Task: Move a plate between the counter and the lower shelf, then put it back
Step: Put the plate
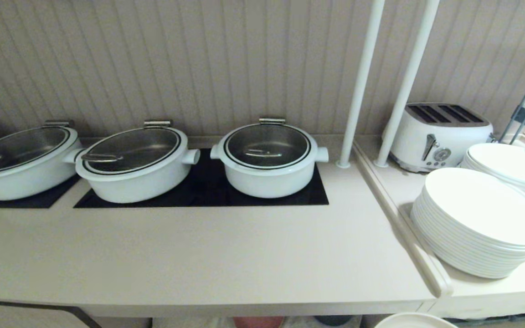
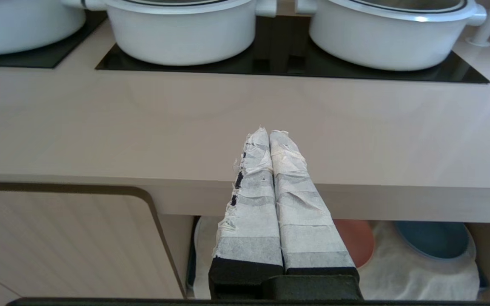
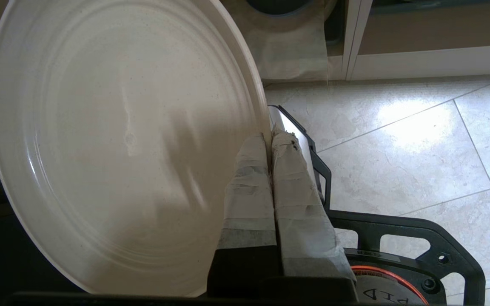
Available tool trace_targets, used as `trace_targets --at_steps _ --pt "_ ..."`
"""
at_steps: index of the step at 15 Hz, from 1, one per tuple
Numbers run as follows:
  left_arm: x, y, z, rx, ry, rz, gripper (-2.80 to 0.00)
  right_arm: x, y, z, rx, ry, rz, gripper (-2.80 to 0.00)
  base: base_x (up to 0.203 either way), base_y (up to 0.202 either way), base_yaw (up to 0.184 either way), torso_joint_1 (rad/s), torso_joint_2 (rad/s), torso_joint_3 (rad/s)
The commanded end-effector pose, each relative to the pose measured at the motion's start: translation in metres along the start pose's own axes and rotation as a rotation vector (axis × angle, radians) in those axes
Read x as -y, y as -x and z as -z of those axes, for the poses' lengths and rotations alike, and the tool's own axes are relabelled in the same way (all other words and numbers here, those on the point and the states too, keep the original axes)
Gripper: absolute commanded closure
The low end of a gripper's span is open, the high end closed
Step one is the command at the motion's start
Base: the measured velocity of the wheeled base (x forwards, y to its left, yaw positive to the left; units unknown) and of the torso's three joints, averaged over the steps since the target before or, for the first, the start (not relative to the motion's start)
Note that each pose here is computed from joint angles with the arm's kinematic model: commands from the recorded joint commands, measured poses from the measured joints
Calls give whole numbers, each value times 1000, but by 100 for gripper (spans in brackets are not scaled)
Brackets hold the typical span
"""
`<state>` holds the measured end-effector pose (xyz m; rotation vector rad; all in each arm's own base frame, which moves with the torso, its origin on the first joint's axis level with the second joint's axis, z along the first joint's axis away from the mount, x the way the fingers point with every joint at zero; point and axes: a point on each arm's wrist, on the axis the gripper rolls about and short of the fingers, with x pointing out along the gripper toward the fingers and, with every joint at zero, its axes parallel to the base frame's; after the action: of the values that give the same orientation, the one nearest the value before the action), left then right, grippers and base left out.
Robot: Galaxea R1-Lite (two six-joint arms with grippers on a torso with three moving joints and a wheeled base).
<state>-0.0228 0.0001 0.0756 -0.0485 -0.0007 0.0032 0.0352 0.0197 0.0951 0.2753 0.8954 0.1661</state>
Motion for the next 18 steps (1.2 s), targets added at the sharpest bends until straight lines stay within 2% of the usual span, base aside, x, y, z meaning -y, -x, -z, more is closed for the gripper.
trace_targets --at_steps 1,4,8,16,18 --pt "0 0 0 1 1 0 0 -1 0 -1 -4 -4 3 0 0 0 0 0 0 0" --pt "0 0 0 1 1 0 0 -2 0 -3 -4 -15 1 0 0 0 0 0 0 0" --pt "0 0 0 1 1 0 0 -9 0 -13 -10 -90 3 0 0 0 0 0 0 0" --pt "0 0 0 1 1 0 0 -32 -10 -44 -51 -96 41 0 0 0 0 0 0 0" --pt "0 0 0 1 1 0 0 -40 -14 -56 -49 -133 50 0 0 0 0 0 0 0"
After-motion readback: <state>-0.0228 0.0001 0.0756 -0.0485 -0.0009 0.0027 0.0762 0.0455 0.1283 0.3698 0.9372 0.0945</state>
